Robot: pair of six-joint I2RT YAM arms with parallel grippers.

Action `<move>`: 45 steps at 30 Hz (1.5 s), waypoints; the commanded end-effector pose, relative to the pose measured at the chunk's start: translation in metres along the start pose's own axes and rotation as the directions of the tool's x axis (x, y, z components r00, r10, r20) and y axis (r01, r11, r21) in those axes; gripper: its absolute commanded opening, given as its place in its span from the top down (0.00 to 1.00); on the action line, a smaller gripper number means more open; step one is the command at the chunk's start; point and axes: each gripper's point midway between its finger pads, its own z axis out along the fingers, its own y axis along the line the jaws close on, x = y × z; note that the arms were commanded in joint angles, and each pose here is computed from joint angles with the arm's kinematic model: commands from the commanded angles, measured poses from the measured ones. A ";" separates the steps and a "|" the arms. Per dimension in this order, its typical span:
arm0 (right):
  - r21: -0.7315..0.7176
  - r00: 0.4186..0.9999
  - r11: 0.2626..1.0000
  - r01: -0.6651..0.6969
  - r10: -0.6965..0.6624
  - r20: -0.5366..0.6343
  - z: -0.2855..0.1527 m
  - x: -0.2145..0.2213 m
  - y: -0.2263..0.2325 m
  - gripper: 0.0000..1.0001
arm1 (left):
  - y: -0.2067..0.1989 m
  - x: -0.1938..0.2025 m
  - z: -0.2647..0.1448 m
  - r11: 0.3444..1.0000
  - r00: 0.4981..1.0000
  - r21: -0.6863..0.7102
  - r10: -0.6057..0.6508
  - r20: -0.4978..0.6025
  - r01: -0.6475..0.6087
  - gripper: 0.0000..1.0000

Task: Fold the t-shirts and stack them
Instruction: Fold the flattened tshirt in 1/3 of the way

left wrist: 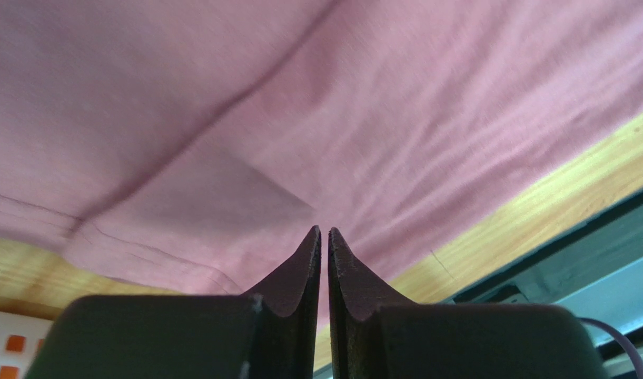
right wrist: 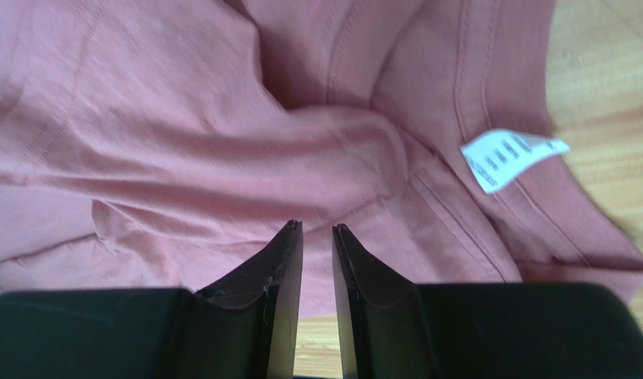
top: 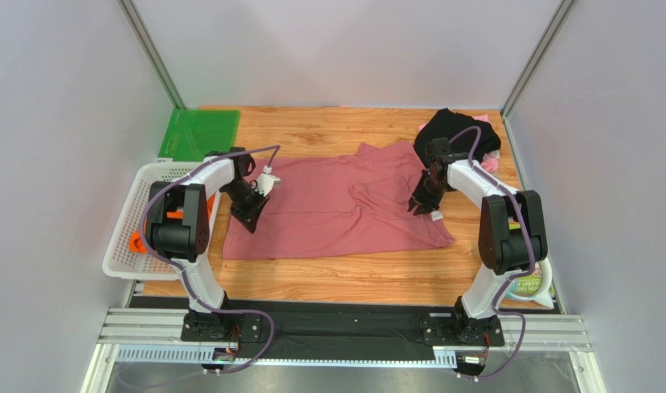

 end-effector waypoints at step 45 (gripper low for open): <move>0.107 0.997 0.992 0.070 -0.068 -0.020 -0.003 0.047 -0.026 0.78 | 0.016 -0.022 -0.007 0.980 0.996 -0.198 0.035 0.080 -0.018 0.88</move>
